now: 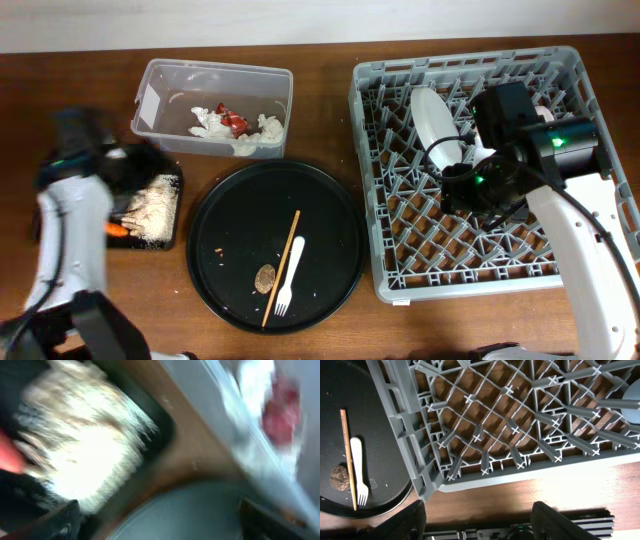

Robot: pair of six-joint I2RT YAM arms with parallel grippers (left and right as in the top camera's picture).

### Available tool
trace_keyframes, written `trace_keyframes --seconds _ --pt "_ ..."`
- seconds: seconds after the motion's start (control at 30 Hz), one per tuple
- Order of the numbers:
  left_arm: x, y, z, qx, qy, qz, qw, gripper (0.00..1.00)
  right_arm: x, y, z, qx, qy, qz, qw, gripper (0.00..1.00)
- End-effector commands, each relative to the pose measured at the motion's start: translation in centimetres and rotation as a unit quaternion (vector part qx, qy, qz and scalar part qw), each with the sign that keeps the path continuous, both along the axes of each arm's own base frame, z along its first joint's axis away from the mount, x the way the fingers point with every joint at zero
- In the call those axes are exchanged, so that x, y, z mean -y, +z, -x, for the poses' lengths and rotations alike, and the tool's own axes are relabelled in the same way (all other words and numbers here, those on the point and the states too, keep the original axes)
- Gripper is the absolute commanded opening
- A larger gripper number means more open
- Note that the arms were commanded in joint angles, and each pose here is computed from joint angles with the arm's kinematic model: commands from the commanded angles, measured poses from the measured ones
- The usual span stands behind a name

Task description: Sort waste into correct bins and load items into the dishwasher rack

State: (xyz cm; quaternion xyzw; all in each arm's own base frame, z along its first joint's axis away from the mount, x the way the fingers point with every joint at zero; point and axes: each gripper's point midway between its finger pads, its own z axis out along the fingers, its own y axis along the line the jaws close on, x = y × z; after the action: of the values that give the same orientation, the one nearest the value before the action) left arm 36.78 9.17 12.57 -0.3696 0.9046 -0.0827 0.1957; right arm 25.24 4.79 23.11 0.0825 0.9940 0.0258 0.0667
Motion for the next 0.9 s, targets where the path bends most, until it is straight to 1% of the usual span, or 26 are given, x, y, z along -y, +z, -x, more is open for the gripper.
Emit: trace_keyframes --seconds 0.0,0.03,0.1,0.13,0.2,0.23,0.3,0.4,0.43,0.5,0.53,0.57,0.6,0.77,0.8,0.87 --pt "9.8 -0.9 1.0 -0.036 -0.199 -0.012 0.979 0.99 0.4 -0.1 0.0 0.001 -0.005 0.009 1.000 0.71" --pt "12.3 -1.9 2.4 -0.064 -0.239 -0.024 0.969 0.99 0.4 -0.1 0.0 0.001 -0.005 0.009 1.000 0.71" --pt "14.6 -3.4 4.7 -0.104 -0.281 -0.053 0.953 0.99 0.4 -0.1 0.0 0.001 -0.004 0.009 1.000 0.71" --pt "16.4 -4.7 6.4 -0.125 -0.314 -0.059 0.939 0.99 0.4 -0.1 0.0 0.001 -0.004 0.010 1.000 0.71" --pt "18.3 -6.6 9.2 -0.159 -0.352 -0.061 0.920 0.99 0.4 -0.1 0.0 0.000 -0.004 0.010 1.000 0.71" --pt "18.6 -7.1 10.1 -0.169 -0.362 -0.062 0.915 0.99 0.4 -0.1 0.0 0.000 -0.004 0.010 1.000 0.71" --pt "19.1 -8.8 12.7 -0.202 -0.380 -0.064 0.901 0.99 0.4 -0.1 0.0 0.001 -0.004 0.010 1.000 0.71" --pt "18.5 -10.5 15.4 -0.240 -0.376 -0.060 0.893 0.99 0.4 -0.1 0.0 0.001 -0.004 0.010 1.000 0.71" --pt "18.4 -10.9 15.9 -0.246 -0.376 -0.060 0.891 0.98 0.4 -0.1 0.0 0.000 -0.004 0.009 1.000 0.71" --pt "18.0 -11.5 16.8 -0.258 -0.375 -0.060 0.888 0.93 0.4 -0.1 0.0 0.000 -0.004 0.009 1.000 0.71" --pt "17.9 -11.9 17.1 -0.260 -0.375 -0.060 0.888 0.84 0.4 -0.1 0.0 0.000 -0.004 0.009 1.000 0.71" --pt "17.8 -12.1 17.2 -0.260 -0.372 -0.060 0.889 0.80 0.4 -0.1 0.1 0.000 -0.004 0.009 1.000 0.71" --pt "17.8 -12.2 17.2 -0.261 -0.367 -0.059 0.891 0.73 0.4 -0.1 0.1 -0.001 -0.004 0.010 1.000 0.71" --pt "17.9 -12.7 17.1 -0.253 -0.365 -0.058 0.894 0.52 0.4 -0.1 0.1 -0.001 -0.004 0.010 1.000 0.71" --pt "17.9 -12.7 17.2 -0.253 -0.366 -0.057 0.894 0.43 0.4 -0.1 0.1 -0.001 -0.004 0.010 1.000 0.71" --pt "18.0 -12.7 17.0 -0.249 -0.366 -0.057 0.895 0.35 0.4 -0.1 0.1 -0.001 -0.004 0.010 1.000 0.71"
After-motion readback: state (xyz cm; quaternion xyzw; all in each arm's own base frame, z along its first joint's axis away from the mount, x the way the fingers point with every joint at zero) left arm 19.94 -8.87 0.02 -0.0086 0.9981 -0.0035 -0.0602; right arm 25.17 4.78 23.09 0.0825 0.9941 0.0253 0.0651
